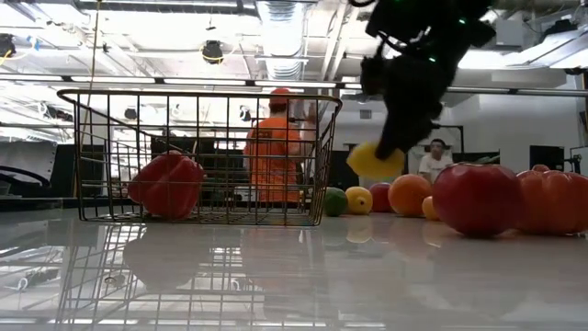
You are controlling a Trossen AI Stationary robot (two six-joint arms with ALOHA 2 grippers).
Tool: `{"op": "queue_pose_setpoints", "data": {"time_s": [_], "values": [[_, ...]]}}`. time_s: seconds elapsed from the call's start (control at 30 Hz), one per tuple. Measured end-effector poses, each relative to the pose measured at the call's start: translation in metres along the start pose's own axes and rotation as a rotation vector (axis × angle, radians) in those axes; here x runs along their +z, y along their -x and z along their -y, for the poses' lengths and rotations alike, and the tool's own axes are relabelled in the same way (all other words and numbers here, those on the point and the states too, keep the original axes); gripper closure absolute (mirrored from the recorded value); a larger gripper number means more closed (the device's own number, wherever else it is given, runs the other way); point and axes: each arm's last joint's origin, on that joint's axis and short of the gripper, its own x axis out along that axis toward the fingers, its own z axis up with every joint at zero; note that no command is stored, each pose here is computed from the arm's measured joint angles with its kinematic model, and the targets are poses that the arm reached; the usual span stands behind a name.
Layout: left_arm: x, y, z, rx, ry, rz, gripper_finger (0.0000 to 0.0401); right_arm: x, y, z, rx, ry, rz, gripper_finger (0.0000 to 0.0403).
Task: Sort produce into baskets
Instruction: Put the yellow lemon into the top mesh basket, then put the green lime into the top mesh basket
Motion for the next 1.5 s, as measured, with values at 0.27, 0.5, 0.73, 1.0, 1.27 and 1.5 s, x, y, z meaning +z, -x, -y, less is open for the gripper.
{"op": "queue_pose_setpoints", "data": {"time_s": [0.27, 0.5, 0.73, 1.0, 1.27, 1.5], "values": [[0.000, 0.000, 0.000, 0.000, 0.027, 0.000, 0.0218, 0.041, 0.020, 0.019, -0.071, -0.068, 0.170, 0.0178], [0.000, 0.000, 0.000, 0.000, 0.029, 0.000, 0.0218, 0.060, 0.029, 0.039, -0.156, -0.143, 0.277, 0.0178], [-0.001, -0.001, 0.000, 0.031, 0.019, 0.011, 0.0218, 0.081, 0.032, 0.051, -0.143, -0.191, 0.470, 0.0178], [-0.008, -0.006, 0.002, 0.093, -0.029, 0.012, 0.0218, 0.109, 0.011, 0.062, -0.095, -0.193, 0.716, 0.0171], [-0.009, -0.003, -0.002, 0.105, -0.063, -0.005, 0.0218, 0.120, -0.009, 0.071, -0.025, -0.148, 0.608, 0.0086], [-0.010, -0.003, -0.005, 0.137, -0.123, -0.009, 0.0218, 0.127, 0.021, 0.072, -0.085, -0.058, 0.395, 0.0046]]}}
